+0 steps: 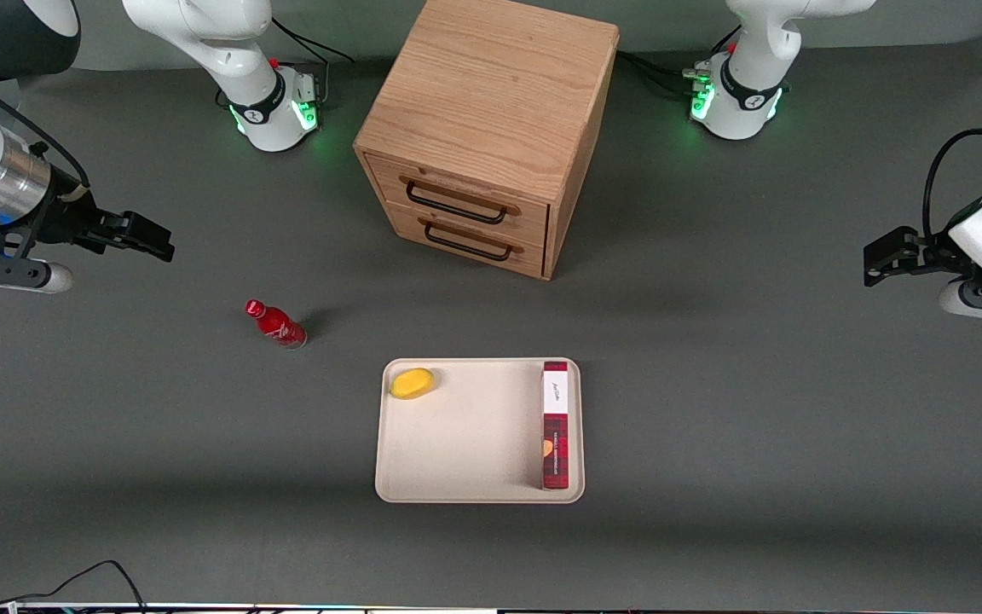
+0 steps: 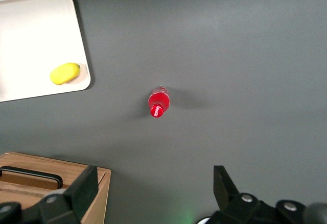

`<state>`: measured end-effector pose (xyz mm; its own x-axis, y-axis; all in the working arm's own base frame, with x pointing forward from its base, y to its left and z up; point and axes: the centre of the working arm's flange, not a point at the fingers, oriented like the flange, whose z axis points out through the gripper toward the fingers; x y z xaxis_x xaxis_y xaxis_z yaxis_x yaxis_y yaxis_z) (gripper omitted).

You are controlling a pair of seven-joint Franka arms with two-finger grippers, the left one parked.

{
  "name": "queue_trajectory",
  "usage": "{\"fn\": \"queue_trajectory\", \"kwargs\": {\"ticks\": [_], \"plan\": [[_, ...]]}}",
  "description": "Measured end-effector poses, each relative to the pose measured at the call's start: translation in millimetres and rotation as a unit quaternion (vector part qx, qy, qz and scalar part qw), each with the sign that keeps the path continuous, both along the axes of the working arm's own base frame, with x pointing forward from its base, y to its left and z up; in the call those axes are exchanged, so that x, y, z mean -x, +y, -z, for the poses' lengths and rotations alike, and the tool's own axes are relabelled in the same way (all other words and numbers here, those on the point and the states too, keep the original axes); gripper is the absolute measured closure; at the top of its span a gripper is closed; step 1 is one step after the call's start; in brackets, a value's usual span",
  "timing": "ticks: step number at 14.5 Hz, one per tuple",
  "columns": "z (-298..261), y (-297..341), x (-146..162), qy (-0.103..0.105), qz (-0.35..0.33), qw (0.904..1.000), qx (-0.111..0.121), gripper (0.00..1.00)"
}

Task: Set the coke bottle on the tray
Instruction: 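Lower the right gripper over the red Coca-Cola bottle and close on it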

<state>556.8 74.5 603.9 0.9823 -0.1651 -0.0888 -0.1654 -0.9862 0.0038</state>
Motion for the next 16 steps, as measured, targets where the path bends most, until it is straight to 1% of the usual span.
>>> {"fn": "queue_trajectory", "kwargs": {"ticks": [3, 6, 8, 9, 11, 13, 16], "plan": [[1.2, 0.5, -0.2, 0.004, 0.0, 1.0, -0.001, 0.0], [8.4, 2.8, 2.0, 0.018, -0.003, 0.9998, 0.0, 0.0], [34.2, 6.9, 2.7, 0.036, -0.006, 0.9993, 0.002, 0.0], [58.0, 9.2, 1.4, 0.039, -0.007, 0.9992, 0.002, 0.0], [120.9, 11.2, 0.6, 0.032, -0.007, 0.9995, 0.001, 0.0], [181.7, 10.6, 6.8, 0.018, 0.004, 0.9998, -0.001, 0.0], [237.2, 15.0, 14.4, -0.005, 0.021, 0.9997, -0.006, 0.0]]}}
